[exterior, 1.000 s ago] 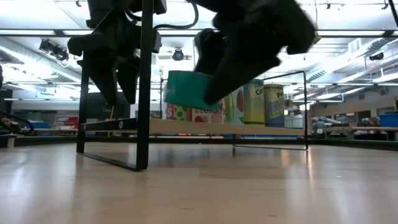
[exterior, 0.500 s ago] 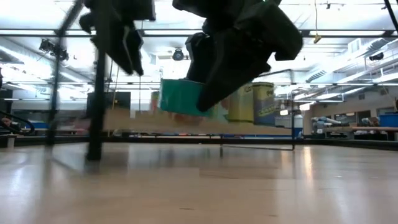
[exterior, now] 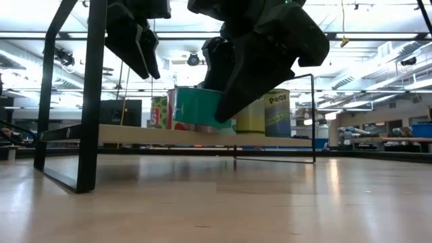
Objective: Pick and place cans onto a shelf
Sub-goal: Put the blue tuna can on the shelf
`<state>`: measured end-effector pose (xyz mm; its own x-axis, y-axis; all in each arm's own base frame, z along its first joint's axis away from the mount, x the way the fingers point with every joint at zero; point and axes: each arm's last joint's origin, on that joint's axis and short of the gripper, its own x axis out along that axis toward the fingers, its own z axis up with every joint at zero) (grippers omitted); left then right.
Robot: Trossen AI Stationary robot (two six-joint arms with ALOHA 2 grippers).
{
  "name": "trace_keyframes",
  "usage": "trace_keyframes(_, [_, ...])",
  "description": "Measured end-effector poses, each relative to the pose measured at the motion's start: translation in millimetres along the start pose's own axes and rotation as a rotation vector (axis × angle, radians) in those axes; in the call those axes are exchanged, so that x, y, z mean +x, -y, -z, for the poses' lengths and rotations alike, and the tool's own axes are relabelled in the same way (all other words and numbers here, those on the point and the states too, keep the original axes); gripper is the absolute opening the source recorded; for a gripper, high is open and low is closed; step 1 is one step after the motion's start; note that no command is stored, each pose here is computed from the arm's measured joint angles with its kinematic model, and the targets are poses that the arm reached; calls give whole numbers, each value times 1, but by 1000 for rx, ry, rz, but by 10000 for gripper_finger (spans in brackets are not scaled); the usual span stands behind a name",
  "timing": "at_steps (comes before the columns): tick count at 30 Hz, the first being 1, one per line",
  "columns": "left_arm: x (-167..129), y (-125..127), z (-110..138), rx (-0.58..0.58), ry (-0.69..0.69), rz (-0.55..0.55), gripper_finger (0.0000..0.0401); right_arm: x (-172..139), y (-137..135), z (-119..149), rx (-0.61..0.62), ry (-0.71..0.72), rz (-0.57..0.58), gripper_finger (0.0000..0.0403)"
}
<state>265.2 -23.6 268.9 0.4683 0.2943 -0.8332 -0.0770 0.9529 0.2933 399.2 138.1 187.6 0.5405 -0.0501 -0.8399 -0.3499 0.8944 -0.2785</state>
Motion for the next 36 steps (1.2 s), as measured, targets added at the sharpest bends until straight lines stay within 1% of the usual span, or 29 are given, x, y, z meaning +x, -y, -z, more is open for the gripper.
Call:
trace_keyframes(6, [1, 0, -1, -1, 9, -6, 400, 0, 0, 0, 1, 3, -1, 298])
trace_keyframes(8, [7, 2, 1, -1, 60, -13, 400, 0, -1, 0, -1, 4, -10, 298])
trace_keyframes(12, [22, 6, 21, -5, 126, -23, 400, -5, -8, -2, -16, 19, -25, 298])
trace_keyframes(14, [23, 4, 31, -15, 124, -36, 400, -6, -11, -3, -37, 25, -28, 298])
trace_keyframes(22, [-6, -13, 46, -125, 329, -49, 400, -8, -10, -9, -46, 56, -2, 298])
trace_keyframes(24, [-12, -19, 51, -153, 414, -56, 400, -10, -9, -12, -58, 69, 11, 298])
trace_keyframes(28, [-14, -26, 71, -215, 538, -75, 400, -15, -7, -21, -80, 71, 40, 298])
trace_keyframes(30, [-14, -30, 80, -244, 590, -69, 400, -18, -5, -27, -84, 96, 48, 298])
trace_keyframes(34, [-11, -33, 95, -283, 630, -58, 400, -14, -6, -31, -95, 88, 30, 297])
trace_keyframes(36, [-11, -34, 98, -315, 657, -42, 400, -8, -7, -32, -121, 79, 20, 297])
